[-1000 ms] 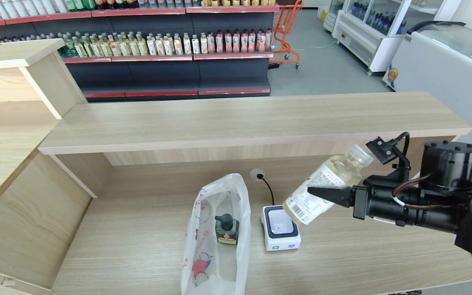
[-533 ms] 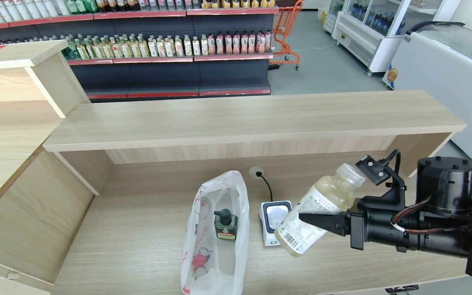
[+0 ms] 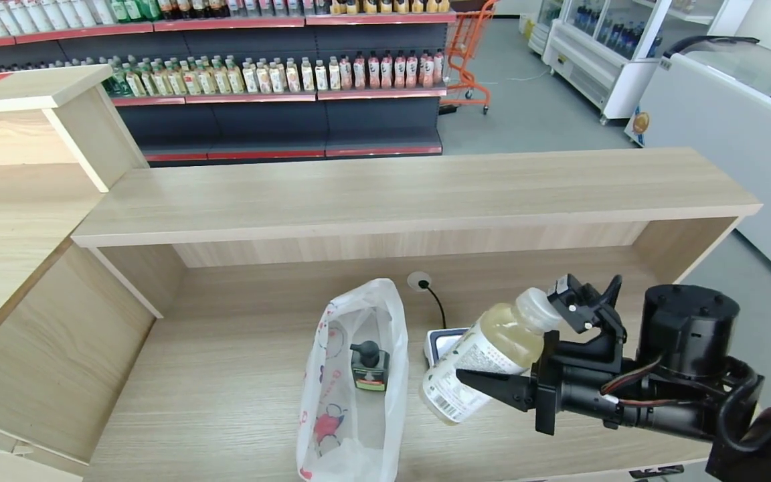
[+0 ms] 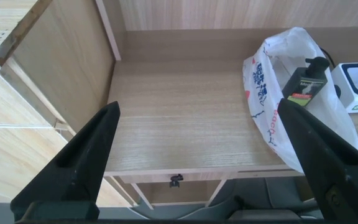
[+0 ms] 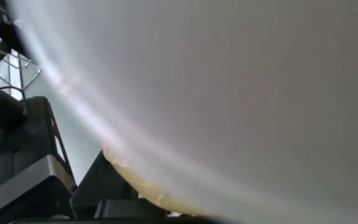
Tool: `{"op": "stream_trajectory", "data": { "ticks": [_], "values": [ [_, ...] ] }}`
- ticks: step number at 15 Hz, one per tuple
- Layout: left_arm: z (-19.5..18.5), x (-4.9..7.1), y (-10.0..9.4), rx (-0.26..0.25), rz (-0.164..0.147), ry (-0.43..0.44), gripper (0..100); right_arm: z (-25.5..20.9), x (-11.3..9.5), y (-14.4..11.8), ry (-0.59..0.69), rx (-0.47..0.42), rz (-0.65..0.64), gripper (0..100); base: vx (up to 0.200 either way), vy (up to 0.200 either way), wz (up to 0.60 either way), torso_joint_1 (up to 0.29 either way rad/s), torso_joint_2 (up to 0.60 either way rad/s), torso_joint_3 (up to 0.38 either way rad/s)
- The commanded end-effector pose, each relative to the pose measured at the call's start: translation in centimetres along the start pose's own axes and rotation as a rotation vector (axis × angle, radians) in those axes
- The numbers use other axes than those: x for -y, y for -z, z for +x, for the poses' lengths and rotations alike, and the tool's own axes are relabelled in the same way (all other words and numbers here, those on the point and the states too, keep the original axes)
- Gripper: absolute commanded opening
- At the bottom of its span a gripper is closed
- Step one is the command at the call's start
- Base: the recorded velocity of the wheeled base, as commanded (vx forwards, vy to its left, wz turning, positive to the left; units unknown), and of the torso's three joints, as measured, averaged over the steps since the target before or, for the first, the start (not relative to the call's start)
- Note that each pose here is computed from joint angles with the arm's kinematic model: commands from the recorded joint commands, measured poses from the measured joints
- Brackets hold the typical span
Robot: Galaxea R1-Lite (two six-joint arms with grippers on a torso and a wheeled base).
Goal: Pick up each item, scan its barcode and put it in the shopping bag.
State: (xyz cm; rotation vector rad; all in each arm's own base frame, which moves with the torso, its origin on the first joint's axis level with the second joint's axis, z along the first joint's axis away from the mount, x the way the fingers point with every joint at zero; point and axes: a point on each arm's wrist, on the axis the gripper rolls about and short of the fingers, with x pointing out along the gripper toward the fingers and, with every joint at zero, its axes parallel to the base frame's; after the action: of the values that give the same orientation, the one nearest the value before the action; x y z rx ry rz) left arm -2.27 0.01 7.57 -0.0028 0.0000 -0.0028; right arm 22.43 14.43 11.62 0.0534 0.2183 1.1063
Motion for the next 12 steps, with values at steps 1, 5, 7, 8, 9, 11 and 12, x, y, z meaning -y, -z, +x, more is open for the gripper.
{"op": "stream_trajectory", "data": {
  "ticks": [1,5,7,8,9,11,12],
  "values": [
    [0.0,0.0,0.0,0.0,0.0,0.0,100,1.3,0.5,2.8,-0.036,-0.068,0.052,0,0.0,0.0,0.0,0.0,0.0,0.0],
    [0.0,0.0,0.0,0.002,0.0,0.0,100,1.3,1.3,4.0,-0.031,-0.073,0.086,0,0.0,0.0,0.0,0.0,0.0,0.0],
    [0.0,0.0,0.0,0.0,0.0,0.0,100,1.6,1.8,4.5,-0.122,-0.053,0.077,0,0.0,0.0,0.0,0.0,0.0,0.0],
    [0.0,0.0,0.0,0.0,0.0,0.0,100,1.5,2.3,4.7,-0.126,-0.048,0.08,0,0.0,0.0,0.0,0.0,0.0,0.0],
    [0.0,0.0,0.0,0.0,0.0,0.0,100,1.3,2.9,5.1,-0.107,-0.06,0.097,0,0.0,0.0,0.0,0.0,0.0,0.0],
    [0.0,0.0,0.0,0.0,0.0,0.0,100,1.1,4.3,5.1,-0.086,-0.072,0.157,0,0.0,0.0,0.0,0.0,0.0,0.0],
    [0.0,0.0,0.0,0.0,0.0,0.0,100,1.7,5.2,5.1,-0.075,-0.085,0.194,0,0.0,0.0,0.0,0.0,0.0,0.0]
  ]
}}
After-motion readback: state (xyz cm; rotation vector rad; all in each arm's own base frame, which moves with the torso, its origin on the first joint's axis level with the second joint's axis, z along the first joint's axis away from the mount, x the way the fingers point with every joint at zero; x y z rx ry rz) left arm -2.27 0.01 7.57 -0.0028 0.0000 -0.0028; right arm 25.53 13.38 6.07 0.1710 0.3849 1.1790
